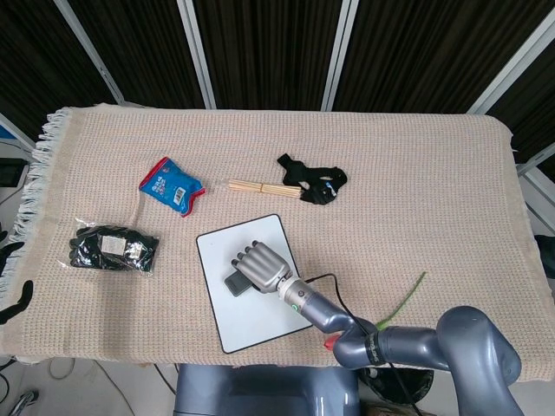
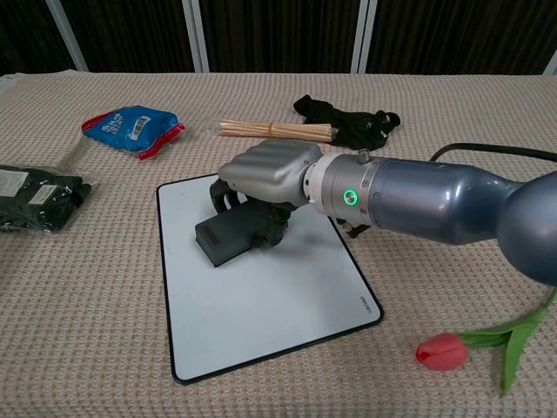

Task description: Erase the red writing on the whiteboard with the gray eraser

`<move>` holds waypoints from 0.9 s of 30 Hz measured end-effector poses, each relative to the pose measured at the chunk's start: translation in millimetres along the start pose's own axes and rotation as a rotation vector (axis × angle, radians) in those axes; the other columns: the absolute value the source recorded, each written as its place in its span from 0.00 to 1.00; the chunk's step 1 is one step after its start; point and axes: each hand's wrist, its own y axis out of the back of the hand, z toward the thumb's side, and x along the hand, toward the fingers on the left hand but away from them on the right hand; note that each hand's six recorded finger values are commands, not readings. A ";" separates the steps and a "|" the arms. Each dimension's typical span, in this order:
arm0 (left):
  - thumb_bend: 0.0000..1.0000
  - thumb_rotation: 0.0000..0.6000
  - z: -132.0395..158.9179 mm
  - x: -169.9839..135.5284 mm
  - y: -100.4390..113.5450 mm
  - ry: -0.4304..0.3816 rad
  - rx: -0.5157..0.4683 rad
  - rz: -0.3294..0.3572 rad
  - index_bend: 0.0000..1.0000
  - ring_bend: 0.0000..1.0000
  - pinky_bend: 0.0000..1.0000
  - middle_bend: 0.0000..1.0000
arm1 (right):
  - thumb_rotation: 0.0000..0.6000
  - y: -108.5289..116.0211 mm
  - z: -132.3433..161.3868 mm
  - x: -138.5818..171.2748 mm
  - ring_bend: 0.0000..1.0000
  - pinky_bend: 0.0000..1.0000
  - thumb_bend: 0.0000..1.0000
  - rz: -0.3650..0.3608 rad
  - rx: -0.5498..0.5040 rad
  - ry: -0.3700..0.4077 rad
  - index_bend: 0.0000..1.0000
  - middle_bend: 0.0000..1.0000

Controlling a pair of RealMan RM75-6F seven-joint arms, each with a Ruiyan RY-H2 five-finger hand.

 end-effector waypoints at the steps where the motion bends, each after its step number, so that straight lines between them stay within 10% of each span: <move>1: 0.39 1.00 -0.2 0.1 0.2 0.000 0.001 0.000 0.19 0.00 0.01 0.04 | 1.00 -0.8 0.8 1.4 0.43 0.36 0.45 0.002 0.002 0.002 0.51 0.45; 12: 0.39 1.00 -0.7 0.0 0.4 0.002 0.003 0.001 0.20 0.00 0.01 0.04 | 1.00 -9.1 -3.9 25.4 0.43 0.36 0.45 0.036 0.050 0.009 0.54 0.45; 27: 0.39 1.00 0.3 -0.6 0.3 -0.002 0.005 0.002 0.19 0.00 0.01 0.04 | 1.00 11.7 -81.9 67.3 0.43 0.36 0.45 0.035 0.063 -0.163 0.54 0.45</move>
